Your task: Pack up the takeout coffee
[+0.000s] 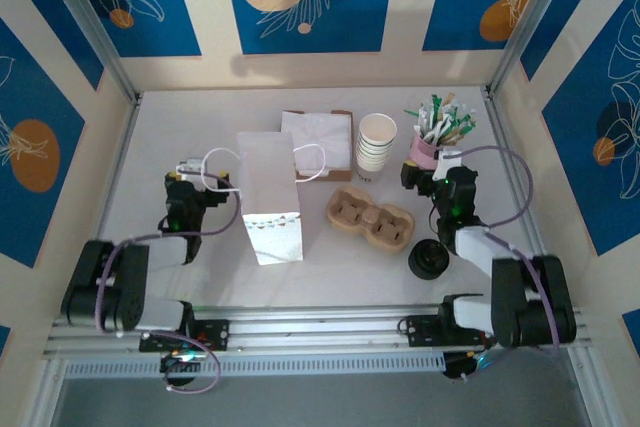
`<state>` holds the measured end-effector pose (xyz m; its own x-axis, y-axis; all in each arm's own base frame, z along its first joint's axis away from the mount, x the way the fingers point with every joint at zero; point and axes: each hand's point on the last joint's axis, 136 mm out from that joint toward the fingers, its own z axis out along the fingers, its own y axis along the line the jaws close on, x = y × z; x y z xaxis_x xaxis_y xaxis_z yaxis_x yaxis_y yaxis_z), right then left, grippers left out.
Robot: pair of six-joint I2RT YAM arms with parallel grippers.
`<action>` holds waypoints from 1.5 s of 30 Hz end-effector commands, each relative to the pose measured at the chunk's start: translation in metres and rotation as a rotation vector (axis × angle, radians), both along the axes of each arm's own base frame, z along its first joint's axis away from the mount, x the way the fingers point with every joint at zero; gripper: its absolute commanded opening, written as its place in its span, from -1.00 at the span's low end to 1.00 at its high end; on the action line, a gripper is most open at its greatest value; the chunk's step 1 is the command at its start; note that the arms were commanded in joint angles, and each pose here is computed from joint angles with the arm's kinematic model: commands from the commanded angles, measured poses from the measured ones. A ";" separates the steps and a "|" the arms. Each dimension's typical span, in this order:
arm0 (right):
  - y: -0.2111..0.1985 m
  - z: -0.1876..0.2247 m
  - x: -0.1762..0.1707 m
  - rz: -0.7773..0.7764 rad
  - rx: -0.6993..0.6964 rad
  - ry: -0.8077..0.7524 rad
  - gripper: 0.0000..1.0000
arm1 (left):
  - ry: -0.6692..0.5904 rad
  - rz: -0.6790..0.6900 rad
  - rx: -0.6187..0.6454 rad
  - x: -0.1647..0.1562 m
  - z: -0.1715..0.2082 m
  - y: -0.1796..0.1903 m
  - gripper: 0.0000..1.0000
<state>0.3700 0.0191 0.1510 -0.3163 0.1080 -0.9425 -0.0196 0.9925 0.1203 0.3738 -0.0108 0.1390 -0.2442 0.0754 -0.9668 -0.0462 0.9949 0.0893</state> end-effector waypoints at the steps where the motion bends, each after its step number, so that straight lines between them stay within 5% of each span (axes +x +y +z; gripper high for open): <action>1: -0.014 0.003 -0.018 -0.093 0.065 0.083 0.99 | 0.016 0.034 -0.068 -0.007 0.014 0.005 0.99; 5: -0.041 0.010 -0.056 -0.322 0.321 0.231 0.98 | 0.011 0.214 -0.376 -0.027 0.029 0.022 0.99; 7: -0.056 0.014 -0.078 -0.444 0.444 0.286 0.99 | 0.045 0.242 -0.413 -0.043 0.032 0.025 1.00; 9: -0.050 0.028 -0.087 -0.390 0.536 0.290 0.99 | -0.002 0.353 -0.561 -0.060 0.041 0.039 0.99; 13: -0.041 0.062 -0.108 -0.370 0.662 0.344 0.89 | 0.028 0.252 -0.704 -0.076 0.082 0.019 0.99; 16: -0.018 0.095 -0.115 -0.260 0.709 0.375 0.61 | 0.108 0.211 -0.676 -0.089 0.114 0.010 0.94; 20: 0.014 0.138 -0.117 -0.117 0.738 0.390 0.22 | 0.196 -0.015 -0.571 -0.100 0.160 -0.022 0.70; 24: 0.044 0.164 -0.111 -0.058 0.678 0.415 -0.03 | 0.253 -0.164 -0.480 -0.106 0.174 -0.042 0.69; 28: 0.075 0.167 -0.091 -0.035 0.577 0.435 -0.06 | 0.234 -0.083 -0.440 -0.105 0.161 -0.026 0.62; 33: 0.090 0.155 -0.055 -0.107 0.549 0.479 -0.11 | 0.128 -0.181 -0.528 -0.115 0.161 -0.041 0.51; 41: 0.092 0.132 -0.003 -0.204 0.483 0.497 -0.15 | 0.047 -0.198 -0.531 -0.127 0.170 -0.040 0.58; 45: 0.096 0.115 0.014 -0.219 0.436 0.542 -0.16 | -0.009 -0.099 -0.498 -0.133 0.175 -0.020 0.62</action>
